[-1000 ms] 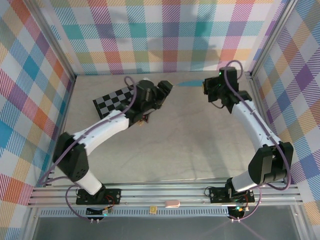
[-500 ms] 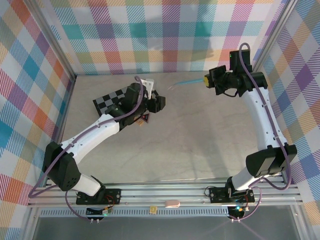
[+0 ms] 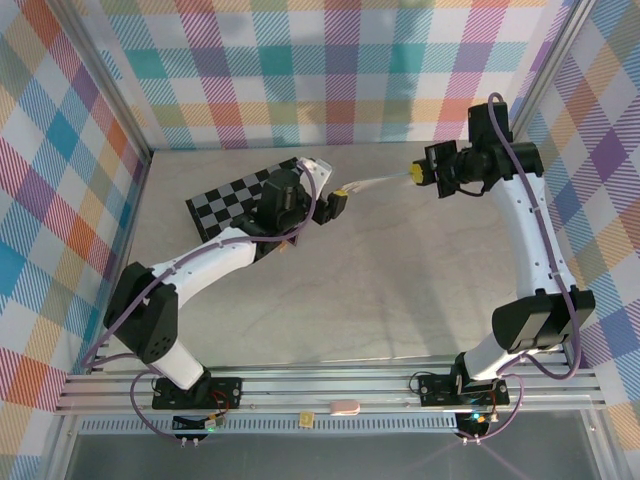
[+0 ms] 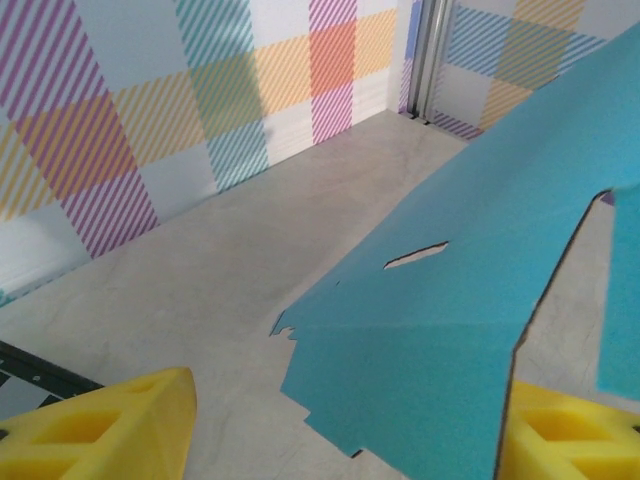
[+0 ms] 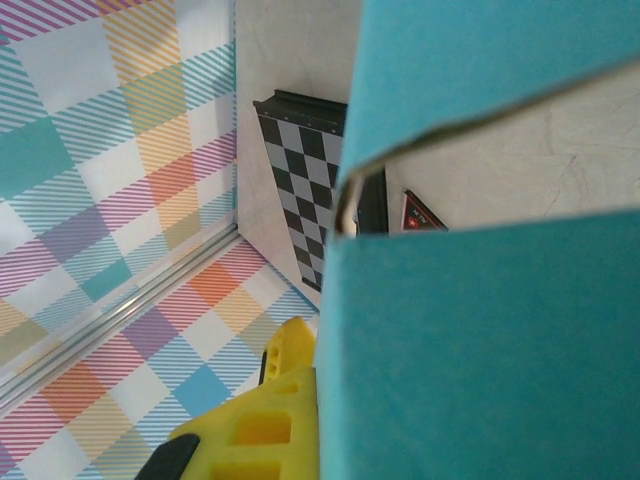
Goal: Fold the paper box
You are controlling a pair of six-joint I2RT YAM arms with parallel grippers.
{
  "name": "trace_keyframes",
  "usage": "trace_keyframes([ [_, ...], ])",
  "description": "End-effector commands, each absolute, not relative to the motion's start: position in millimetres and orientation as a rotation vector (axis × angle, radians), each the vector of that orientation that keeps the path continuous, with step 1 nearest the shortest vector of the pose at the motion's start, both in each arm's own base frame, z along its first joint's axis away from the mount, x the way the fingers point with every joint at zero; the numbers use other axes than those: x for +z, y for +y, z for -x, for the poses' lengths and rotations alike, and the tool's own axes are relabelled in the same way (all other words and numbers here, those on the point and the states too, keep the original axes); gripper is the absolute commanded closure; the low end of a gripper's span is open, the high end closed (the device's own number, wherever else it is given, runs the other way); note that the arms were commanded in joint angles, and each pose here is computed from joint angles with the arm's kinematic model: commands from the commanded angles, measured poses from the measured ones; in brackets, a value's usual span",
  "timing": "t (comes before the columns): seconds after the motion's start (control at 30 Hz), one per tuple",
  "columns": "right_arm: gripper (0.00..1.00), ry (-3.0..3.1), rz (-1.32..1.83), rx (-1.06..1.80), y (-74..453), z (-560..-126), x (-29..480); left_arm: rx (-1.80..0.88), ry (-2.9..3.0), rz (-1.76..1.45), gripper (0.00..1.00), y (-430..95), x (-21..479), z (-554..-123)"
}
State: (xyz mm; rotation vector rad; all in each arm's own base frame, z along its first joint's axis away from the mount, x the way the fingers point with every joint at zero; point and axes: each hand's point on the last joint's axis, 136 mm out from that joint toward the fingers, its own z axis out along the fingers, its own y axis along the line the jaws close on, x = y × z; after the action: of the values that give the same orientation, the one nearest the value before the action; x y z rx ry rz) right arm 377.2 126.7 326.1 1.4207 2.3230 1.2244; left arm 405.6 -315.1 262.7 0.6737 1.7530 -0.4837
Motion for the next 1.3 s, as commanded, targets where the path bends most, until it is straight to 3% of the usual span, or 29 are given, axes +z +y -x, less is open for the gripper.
trace_keyframes([
  [0.0,1.00,2.329,-1.376,1.288,128,-366,343,-0.516,1.649,-0.724,0.37,-332,281,-408],
  [0.37,1.00,2.307,-1.442,1.353,124,-375,340,-0.579,1.633,-0.724,0.52,-353,282,-415],
  [0.6,1.00,2.285,-1.458,1.379,119,-383,340,-0.644,1.632,-0.689,1.00,-362,297,-408],
  [0.67,0.90,2.256,-1.424,1.390,115,-389,345,-0.681,1.645,-0.666,1.00,-366,305,-405],
  [0.77,0.53,2.147,-1.285,1.379,102,-401,370,-0.755,1.731,-0.554,1.00,-365,321,-406],
  [0.87,0.36,2.007,-1.151,1.292,84,-402,404,-0.793,1.917,-0.439,1.00,-362,322,-408],
  [1.03,0.30,1.893,-1.045,1.212,70,-396,437,-0.865,2.195,-0.345,1.00,-360,297,-391],
  [1.27,0.30,1.941,-1.068,1.212,75,-396,424,-0.789,2.496,-0.196,1.00,-330,259,-364],
])
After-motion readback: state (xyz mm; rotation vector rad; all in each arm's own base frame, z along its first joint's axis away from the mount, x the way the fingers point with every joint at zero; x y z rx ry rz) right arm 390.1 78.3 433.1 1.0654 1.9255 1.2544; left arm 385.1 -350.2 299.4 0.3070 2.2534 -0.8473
